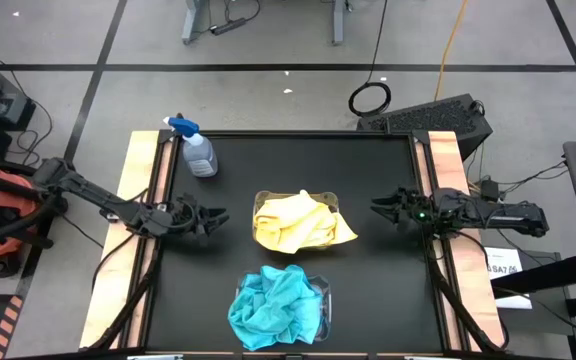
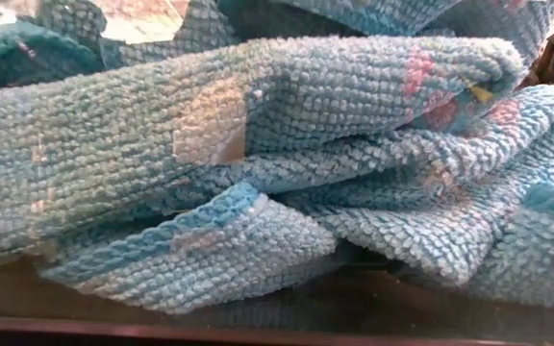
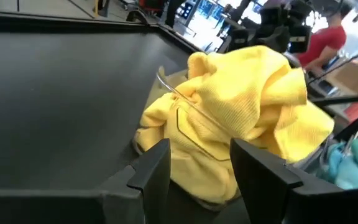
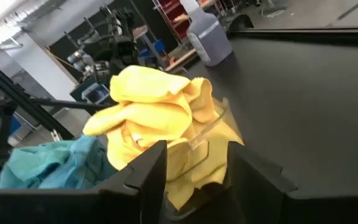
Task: Sort microfiber towel by color & place in baskets
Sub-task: Return to Home Position
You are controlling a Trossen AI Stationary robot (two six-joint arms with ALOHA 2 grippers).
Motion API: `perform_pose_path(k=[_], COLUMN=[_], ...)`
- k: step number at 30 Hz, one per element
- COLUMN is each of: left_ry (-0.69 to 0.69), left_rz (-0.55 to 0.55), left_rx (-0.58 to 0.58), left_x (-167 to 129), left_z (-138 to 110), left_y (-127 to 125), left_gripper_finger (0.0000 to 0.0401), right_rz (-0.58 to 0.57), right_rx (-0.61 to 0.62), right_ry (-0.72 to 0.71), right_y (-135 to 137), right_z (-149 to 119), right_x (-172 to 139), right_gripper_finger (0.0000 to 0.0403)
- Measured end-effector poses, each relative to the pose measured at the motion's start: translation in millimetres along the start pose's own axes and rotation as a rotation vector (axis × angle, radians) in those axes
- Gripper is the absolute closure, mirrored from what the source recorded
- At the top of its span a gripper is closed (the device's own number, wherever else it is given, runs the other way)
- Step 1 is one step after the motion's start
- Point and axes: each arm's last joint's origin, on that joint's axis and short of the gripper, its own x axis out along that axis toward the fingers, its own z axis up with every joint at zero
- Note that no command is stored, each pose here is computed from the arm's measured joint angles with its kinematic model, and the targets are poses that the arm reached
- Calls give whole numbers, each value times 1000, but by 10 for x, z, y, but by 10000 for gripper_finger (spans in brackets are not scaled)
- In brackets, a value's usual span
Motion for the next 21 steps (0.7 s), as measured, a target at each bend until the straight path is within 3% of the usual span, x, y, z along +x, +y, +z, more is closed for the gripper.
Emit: perform_pose_path(k=[6, 13, 21], left_ry=[6, 7, 0], left_rz=[17, 17, 10], left_rx=[34, 45, 85], left_x=[-1, -2, -2], left_z=[-14, -15, -7], left_y=[12, 13, 6], left_gripper_finger=[228, 228, 228], right_rz=[-1, 61, 65], right_rx=[-13, 51, 0], right_ry=[16, 67, 68], right_y=[-6, 12, 12], right_z=[-13, -28, -29], right_x=[2, 0, 1], right_gripper_finger=[243, 243, 243])
